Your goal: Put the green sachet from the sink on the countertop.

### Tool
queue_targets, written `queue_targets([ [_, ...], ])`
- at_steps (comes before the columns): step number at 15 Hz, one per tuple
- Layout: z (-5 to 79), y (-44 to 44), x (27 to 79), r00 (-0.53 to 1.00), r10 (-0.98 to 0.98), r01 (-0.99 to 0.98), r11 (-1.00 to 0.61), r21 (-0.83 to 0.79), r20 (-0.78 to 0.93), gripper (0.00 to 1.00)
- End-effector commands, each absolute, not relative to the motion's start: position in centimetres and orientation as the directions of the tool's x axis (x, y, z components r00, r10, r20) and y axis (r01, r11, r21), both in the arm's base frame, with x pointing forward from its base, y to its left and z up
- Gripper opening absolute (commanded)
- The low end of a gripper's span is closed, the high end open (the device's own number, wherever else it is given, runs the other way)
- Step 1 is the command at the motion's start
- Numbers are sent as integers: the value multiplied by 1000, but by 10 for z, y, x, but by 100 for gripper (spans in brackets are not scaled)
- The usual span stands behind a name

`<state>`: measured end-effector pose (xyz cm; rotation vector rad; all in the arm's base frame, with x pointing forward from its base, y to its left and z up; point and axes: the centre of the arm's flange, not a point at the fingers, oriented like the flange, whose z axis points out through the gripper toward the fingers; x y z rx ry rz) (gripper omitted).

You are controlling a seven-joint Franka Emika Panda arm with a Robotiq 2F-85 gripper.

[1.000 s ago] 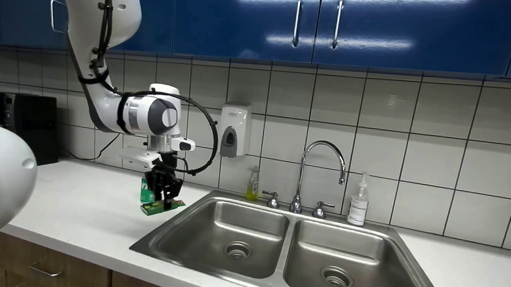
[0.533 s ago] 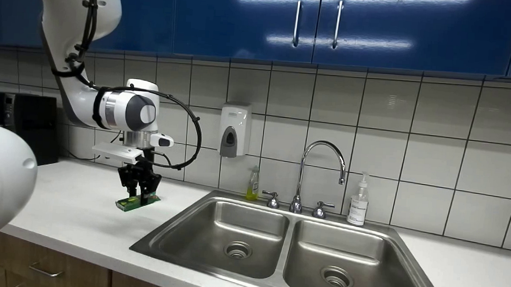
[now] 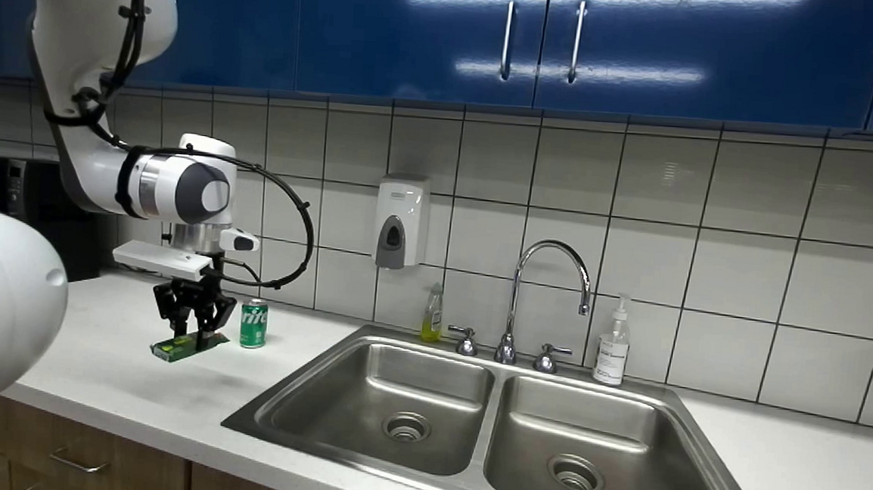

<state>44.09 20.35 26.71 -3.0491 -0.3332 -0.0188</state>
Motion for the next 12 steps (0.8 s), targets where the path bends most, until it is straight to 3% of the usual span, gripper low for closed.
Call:
queue_targets([
  [1, 261, 232, 446, 956, 292, 292, -952, -96, 7, 16],
  [12, 227, 287, 477, 925, 380, 379, -915, -139, 21, 16],
])
